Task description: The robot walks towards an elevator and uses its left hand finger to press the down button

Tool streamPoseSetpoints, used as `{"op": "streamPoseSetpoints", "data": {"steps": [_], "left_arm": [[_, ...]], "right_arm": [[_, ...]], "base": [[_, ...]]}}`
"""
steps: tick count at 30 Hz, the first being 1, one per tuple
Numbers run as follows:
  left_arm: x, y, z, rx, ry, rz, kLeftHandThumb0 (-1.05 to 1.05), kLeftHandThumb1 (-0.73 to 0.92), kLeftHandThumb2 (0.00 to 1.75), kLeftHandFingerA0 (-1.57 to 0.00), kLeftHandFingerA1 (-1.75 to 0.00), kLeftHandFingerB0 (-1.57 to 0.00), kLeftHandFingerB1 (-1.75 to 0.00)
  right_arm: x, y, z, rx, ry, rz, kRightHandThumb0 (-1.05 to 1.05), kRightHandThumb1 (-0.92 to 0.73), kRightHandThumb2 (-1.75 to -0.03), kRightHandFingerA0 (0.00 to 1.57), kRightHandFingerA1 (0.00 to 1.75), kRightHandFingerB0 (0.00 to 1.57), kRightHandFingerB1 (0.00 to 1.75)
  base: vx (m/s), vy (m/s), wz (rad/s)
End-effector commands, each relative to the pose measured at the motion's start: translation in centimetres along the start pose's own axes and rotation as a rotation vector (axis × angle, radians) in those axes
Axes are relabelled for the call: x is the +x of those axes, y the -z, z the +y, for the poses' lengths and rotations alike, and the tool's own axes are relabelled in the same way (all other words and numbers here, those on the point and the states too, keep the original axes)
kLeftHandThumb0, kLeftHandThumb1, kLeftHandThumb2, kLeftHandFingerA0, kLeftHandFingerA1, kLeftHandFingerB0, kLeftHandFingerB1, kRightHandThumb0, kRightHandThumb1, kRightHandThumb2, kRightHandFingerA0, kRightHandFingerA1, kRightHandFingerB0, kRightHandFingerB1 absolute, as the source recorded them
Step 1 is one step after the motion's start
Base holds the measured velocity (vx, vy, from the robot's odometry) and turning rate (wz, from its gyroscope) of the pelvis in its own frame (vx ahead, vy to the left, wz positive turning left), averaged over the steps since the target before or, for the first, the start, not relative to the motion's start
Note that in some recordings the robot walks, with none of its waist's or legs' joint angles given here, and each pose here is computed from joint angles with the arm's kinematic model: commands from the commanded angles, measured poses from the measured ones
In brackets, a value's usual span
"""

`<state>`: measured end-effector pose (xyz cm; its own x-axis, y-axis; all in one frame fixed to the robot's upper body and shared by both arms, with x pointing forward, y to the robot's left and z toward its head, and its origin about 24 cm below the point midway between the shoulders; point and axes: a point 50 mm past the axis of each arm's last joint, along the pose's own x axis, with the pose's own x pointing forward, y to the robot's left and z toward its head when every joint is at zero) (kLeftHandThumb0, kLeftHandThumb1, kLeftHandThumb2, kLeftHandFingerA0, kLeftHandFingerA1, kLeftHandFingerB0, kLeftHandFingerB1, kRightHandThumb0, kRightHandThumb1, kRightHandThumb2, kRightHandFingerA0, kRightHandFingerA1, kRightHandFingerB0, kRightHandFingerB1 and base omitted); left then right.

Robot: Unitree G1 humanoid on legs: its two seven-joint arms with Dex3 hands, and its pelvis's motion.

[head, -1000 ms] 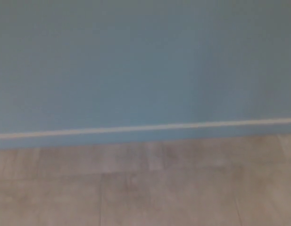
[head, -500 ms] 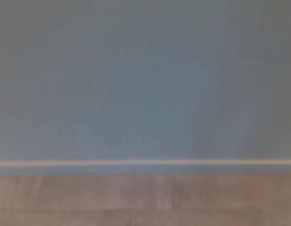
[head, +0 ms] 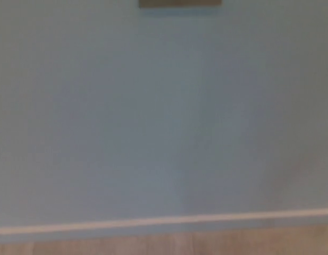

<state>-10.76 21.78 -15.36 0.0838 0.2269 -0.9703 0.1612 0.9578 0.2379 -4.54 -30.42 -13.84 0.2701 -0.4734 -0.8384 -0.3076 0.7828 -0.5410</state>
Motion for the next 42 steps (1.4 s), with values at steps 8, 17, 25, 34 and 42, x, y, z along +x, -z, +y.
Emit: {"op": "streamPoseSetpoints", "data": {"steps": [8,17,25,34,42], "left_arm": [[-0.06,0.09,0.13,-0.005,-0.005,-0.006,-0.42,0.60,0.62,-0.62,-0.77,-0.58,-0.61],[-0.11,0.23,0.14,-0.009,-0.006,-0.003,-0.42,0.60,0.62,-0.62,-0.77,-0.58,-0.61],[-0.15,0.34,0.22,-0.009,-0.006,-0.002,-0.42,0.60,0.62,-0.62,-0.77,-0.58,-0.61],[-0.12,0.28,0.33,0.002,-0.008,-0.004,-0.42,0.60,0.62,-0.62,-0.77,-0.58,-0.61],[-0.24,0.62,0.28,0.002,-0.006,0.006,-0.42,0.60,0.62,-0.62,-0.77,-0.58,-0.61]], "right_arm": [[0.04,0.16,-0.46,0.006,0.013,0.004,-0.44,-0.46,-0.55,0.47,0.39,0.50,0.36],[0.05,0.12,-0.43,0.001,0.012,0.002,-0.44,-0.46,-0.55,0.47,0.39,0.50,0.36],[0.01,0.17,-0.34,0.000,0.010,0.002,-0.44,-0.46,-0.55,0.47,0.39,0.50,0.36],[-0.13,0.44,-0.19,0.009,0.008,0.011,-0.44,-0.46,-0.55,0.47,0.39,0.50,0.36],[-0.23,0.68,-0.12,0.004,0.004,0.017,-0.44,-0.46,-0.55,0.47,0.39,0.50,0.36]], "base": [[0.17,-0.067,0.07],[0.13,-0.081,0.05],[0.07,0.185,-0.08],[0.05,-0.004,0.06],[0.02,-0.021,0.03]]}}
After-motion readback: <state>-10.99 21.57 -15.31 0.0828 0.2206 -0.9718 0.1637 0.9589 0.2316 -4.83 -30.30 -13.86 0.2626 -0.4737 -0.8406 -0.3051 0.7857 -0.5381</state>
